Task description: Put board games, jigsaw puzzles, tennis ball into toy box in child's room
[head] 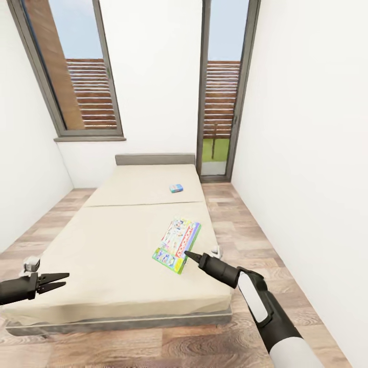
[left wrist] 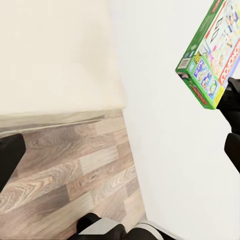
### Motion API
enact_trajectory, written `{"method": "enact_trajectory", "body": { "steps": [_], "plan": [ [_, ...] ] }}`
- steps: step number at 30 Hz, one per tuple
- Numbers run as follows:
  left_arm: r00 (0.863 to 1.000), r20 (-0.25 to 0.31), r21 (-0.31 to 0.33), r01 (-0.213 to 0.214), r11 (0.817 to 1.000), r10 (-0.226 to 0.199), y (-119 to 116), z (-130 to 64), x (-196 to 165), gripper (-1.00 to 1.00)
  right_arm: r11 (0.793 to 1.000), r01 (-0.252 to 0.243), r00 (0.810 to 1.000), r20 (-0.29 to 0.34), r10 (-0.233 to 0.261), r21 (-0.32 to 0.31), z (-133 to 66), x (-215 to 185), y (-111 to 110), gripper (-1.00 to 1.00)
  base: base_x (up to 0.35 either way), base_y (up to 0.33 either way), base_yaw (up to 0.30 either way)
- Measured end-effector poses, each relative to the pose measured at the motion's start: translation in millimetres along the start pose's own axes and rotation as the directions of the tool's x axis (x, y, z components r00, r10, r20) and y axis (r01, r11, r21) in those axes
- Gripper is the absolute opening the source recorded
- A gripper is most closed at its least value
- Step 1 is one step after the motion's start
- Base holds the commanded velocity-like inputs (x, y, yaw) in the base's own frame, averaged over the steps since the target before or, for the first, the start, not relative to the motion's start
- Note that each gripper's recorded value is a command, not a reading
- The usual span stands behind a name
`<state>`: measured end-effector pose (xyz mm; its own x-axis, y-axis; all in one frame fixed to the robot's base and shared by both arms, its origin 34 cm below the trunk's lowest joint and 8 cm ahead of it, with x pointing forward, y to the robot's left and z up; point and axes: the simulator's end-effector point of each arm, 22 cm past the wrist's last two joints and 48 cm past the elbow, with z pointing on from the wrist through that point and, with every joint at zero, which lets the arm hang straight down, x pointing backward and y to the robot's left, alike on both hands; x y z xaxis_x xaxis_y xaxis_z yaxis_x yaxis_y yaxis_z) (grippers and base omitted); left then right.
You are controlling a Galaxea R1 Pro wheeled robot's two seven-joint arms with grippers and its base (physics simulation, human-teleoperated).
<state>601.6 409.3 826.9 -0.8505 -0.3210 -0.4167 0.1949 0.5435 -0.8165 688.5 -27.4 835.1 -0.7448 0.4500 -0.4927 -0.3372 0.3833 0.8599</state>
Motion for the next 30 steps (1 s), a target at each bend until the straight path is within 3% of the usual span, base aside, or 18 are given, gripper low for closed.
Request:
{"method": "enact_trajectory", "body": {
  "steps": [7,30],
  "plan": [
    [1.000,0.000,0.001,0.002,1.000,-0.002,-9.7,-4.2,-5.2,1.00,1.000,0.021,0.999,-0.036,-0.021,-0.008,5.4,5.6,16.2,-1.00,-0.016,0.000,0.283],
    [1.000,-0.010,-0.001,0.003,1.000,-0.003,-39.7,-16.3,-19.0,1.00,1.000,0.022,0.999,-0.043,-0.022,0.001,4.4,-10.0,48.4,-1.00,0.000,0.000,0.289]
  ]
}}
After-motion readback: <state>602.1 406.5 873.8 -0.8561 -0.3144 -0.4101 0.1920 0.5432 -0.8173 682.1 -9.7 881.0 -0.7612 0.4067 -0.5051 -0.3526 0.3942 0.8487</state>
